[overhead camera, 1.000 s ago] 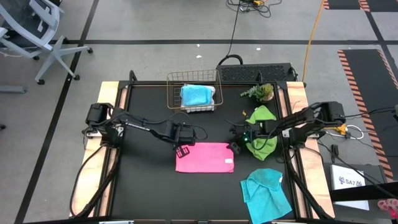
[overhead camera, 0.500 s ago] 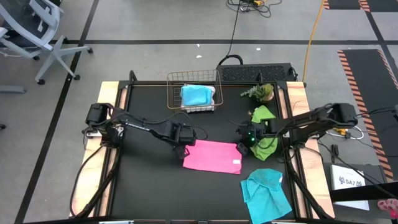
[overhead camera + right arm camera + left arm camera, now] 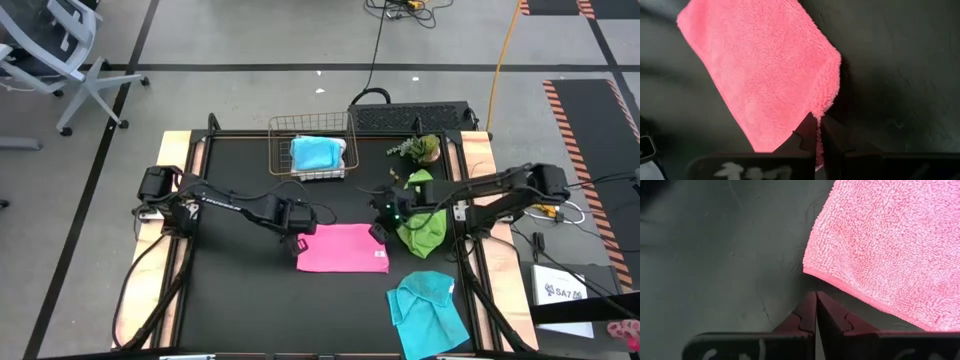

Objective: Fold microfiber towels
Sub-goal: Fold the pink microfiber cloth

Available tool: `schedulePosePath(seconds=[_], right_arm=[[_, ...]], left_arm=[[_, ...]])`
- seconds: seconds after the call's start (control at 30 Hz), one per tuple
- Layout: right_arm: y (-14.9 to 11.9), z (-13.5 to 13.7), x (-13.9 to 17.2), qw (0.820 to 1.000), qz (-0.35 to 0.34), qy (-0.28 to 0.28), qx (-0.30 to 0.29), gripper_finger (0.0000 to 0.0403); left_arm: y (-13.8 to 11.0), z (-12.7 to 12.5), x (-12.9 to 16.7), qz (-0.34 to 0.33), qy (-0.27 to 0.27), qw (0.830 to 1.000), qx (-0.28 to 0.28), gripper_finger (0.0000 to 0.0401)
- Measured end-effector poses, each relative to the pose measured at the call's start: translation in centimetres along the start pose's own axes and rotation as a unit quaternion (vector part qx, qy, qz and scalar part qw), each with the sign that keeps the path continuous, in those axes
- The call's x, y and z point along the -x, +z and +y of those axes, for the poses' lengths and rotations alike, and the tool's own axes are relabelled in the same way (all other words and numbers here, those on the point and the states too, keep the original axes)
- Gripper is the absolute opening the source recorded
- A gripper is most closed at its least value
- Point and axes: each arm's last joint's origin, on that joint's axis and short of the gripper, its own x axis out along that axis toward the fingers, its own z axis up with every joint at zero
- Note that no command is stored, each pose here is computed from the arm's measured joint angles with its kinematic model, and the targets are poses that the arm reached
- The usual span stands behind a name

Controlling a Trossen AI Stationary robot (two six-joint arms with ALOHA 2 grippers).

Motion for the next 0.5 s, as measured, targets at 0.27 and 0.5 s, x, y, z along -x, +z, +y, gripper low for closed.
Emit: schedulePosePath(seconds=[0.27, 0.5], right_arm=[[4.0, 3.2, -0.9, 1.0, 0.016, -0.013, 0.023, 0.0], [7.1, 5.9, -1.2, 0.999, -0.01, 0.01, 0.041, 0.0]], left_arm=[[-0.1, 0.0, 0.0, 0.004, 0.002, 1.0, -0.005, 0.0017], [-0.9, 0.3, 0.5, 0.027, 0.027, 0.999, -0.024, 0.0003]])
